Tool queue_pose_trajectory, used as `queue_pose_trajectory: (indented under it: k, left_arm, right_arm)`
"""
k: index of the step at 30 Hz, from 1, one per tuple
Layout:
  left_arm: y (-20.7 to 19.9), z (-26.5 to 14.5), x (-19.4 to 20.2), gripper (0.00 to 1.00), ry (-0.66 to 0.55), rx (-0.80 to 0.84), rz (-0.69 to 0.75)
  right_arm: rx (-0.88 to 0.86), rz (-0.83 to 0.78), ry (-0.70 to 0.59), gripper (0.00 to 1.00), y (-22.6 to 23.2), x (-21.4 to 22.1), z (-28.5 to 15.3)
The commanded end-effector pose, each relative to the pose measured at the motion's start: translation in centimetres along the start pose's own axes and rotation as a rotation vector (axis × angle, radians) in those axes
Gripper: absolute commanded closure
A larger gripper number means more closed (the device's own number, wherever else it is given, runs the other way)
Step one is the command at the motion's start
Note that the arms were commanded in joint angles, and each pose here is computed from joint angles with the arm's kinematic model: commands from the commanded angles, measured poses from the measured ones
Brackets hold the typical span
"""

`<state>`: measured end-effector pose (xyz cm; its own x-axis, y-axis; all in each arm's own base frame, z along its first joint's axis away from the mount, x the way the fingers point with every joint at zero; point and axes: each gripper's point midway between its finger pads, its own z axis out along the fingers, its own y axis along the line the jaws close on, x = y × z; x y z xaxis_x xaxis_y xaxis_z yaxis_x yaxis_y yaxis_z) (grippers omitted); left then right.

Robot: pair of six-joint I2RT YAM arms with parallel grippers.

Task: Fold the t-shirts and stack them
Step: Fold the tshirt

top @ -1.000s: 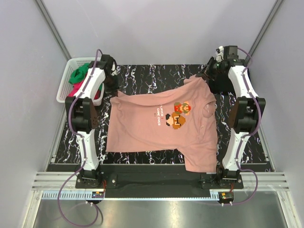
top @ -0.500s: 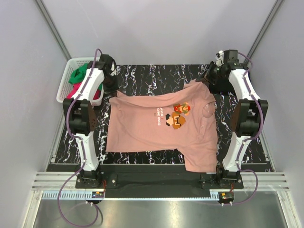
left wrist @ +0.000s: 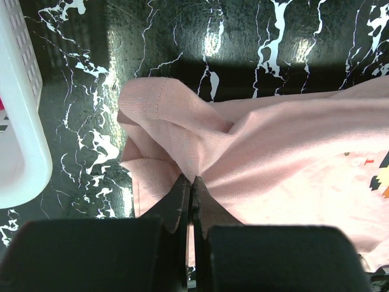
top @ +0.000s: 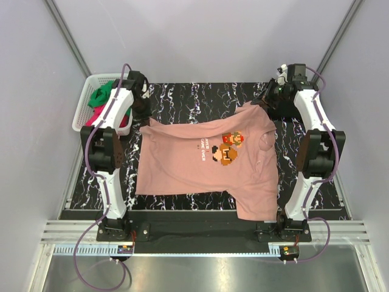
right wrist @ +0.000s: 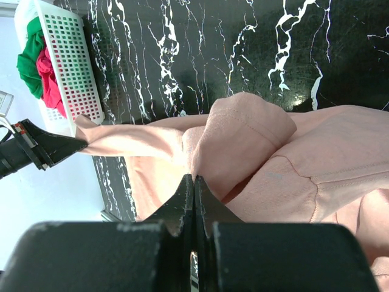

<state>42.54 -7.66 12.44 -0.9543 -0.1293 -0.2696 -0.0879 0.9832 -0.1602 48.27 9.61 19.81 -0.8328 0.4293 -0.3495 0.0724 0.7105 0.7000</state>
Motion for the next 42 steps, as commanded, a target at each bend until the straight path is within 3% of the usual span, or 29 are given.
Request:
queue_pose_trajectory:
  k: [1,42]
  left_arm:
    - [-0.6,-2.9,-0.8,1.0,-0.075,0.03,0.024]
    - [-1.1,-4.9,-1.8,1.0,-0.144,0.034,0.025]
  right_arm:
    - [-0.049,-0.07,-0.063,1.0,2.6,-0.7,-2.3]
    - [-0.043,-0.088,-0.082,1.0,3.2,-0.5,-3.6]
